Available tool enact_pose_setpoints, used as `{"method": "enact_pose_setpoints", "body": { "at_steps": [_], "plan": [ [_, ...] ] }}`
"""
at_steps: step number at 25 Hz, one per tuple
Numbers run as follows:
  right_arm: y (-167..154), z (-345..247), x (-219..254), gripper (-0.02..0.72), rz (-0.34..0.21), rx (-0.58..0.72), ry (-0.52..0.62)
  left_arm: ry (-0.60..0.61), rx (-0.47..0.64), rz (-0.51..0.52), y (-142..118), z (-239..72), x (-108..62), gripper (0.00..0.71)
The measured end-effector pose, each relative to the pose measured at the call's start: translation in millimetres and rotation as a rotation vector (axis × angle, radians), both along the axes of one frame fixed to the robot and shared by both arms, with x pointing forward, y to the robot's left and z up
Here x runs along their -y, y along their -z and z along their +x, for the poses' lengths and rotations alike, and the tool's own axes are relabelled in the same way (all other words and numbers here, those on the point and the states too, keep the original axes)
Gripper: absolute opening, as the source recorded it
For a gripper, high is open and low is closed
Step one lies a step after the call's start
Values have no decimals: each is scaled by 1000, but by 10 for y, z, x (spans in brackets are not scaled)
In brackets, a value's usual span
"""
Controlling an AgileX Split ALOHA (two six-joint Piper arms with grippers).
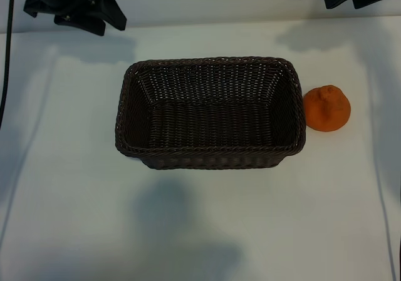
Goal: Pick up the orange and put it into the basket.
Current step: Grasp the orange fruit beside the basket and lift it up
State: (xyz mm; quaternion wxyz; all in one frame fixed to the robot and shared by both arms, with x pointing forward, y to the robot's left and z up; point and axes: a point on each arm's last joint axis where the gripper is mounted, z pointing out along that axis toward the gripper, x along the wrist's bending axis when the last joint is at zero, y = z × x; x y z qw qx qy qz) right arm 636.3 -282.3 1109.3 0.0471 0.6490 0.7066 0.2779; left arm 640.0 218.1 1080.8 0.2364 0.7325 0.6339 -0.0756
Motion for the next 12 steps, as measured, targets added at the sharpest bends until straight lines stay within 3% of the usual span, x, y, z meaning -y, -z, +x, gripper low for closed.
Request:
{"method": "enact_pose_setpoints", "body": {
  "at_steps": [12],
  "plan": [
    [1, -3, -1, 489, 0, -2, -2, 78, -30, -7, 14, -411, -23, 445]
  ]
}}
